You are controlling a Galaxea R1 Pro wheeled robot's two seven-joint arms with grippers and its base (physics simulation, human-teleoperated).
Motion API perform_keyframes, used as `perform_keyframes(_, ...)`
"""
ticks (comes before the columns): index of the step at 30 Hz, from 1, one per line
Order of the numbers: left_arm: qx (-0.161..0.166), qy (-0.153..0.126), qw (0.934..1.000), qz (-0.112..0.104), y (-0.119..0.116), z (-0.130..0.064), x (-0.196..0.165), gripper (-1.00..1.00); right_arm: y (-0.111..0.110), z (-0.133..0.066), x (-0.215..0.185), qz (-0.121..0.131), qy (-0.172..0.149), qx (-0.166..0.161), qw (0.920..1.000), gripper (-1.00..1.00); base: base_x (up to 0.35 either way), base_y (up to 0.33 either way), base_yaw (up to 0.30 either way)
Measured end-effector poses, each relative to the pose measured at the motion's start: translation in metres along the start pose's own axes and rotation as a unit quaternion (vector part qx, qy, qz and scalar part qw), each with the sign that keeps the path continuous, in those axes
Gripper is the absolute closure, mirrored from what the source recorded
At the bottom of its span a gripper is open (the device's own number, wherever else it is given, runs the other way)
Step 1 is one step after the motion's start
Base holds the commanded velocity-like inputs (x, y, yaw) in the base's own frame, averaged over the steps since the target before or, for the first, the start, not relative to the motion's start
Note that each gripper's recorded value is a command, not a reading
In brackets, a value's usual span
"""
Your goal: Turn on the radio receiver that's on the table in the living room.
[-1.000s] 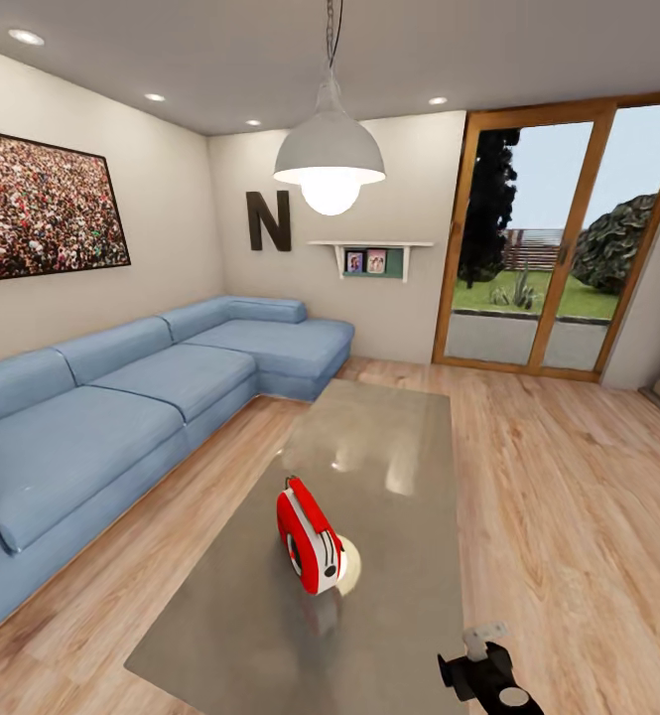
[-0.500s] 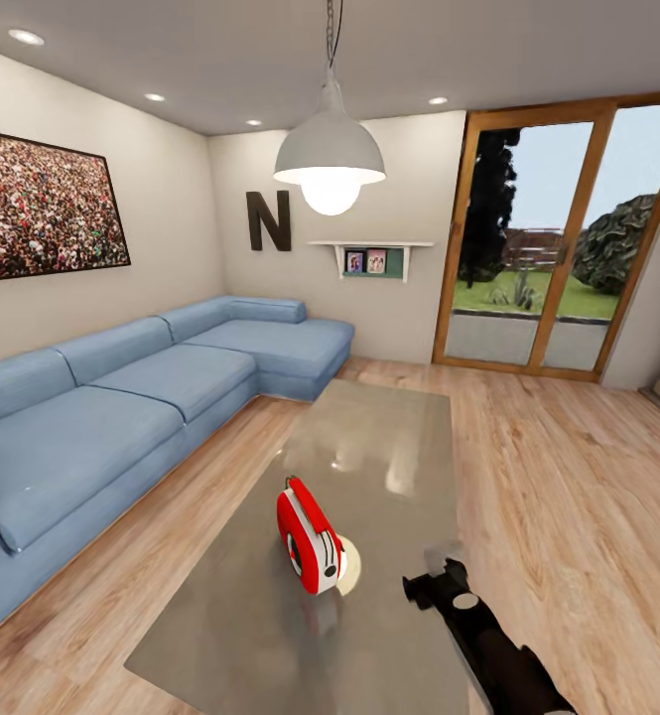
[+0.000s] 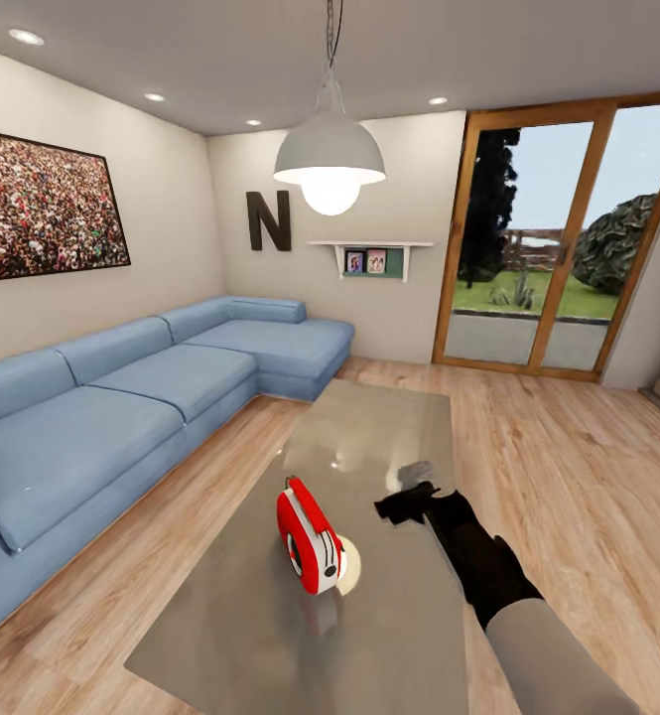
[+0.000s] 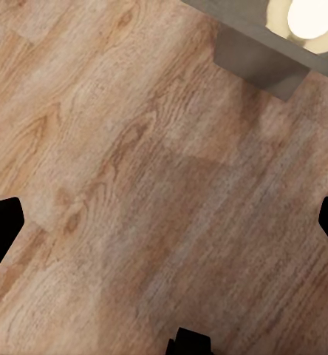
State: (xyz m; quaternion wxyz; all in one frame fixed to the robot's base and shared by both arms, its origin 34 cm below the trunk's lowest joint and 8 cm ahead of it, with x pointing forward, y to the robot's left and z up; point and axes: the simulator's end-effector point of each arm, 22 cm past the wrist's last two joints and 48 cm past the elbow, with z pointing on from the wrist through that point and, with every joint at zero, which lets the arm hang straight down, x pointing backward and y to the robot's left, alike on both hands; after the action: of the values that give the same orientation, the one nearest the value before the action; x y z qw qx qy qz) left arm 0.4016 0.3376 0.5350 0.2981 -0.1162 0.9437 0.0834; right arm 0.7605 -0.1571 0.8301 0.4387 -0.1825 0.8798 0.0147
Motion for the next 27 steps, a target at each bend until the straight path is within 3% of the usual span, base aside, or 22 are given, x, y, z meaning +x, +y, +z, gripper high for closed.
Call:
perform_keyframes(6, 0.000, 0.000, 1.0000, 0.000, 0.000, 0.000, 0.000, -1.00, 0.007, -0.007, -0.030, 0.012, 0.026, -0.021, 0.9994, -1.00, 0.000, 0.000, 0.000)
perform_keyframes(10, 0.000, 0.000, 1.0000, 0.000, 0.000, 0.000, 0.000, -1.00, 0.017, -0.011, -0.050, 0.016, 0.025, -0.030, 0.9991, -1.00, 0.000, 0.000, 0.000)
perform_keyframes(12, 0.000, 0.000, 1.0000, 0.000, 0.000, 0.000, 0.000, -1.00, 0.035, -0.013, -0.059, 0.022, 0.035, -0.042, 0.9982, -1.00, 0.000, 0.000, 0.000)
perform_keyframes(13, 0.000, 0.000, 1.0000, 0.000, 0.000, 0.000, 0.000, -1.00, 0.058, -0.015, -0.060, 0.028, 0.054, -0.057, 0.9966, -1.00, 0.000, 0.000, 0.000)
perform_keyframes(14, 0.000, 0.000, 1.0000, 0.000, 0.000, 0.000, 0.000, -1.00, 0.062, -0.015, -0.061, 0.027, 0.057, -0.057, 0.9964, -1.00, 0.000, 0.000, 0.000)
perform_keyframes(21, 0.000, -0.001, 1.0000, 0.000, 0.000, 0.000, 0.000, -1.00, 0.029, -0.020, -0.085, 0.019, 0.057, 0.007, 0.9981, -1.00, 0.000, 0.000, 0.000)
perform_keyframes(27, 0.000, -0.006, 1.0000, -0.001, 0.000, 0.000, -0.003, -1.00, 0.014, -0.010, -0.052, 0.013, 0.120, 0.040, 0.9919, -1.00, 0.000, 0.000, 0.000)
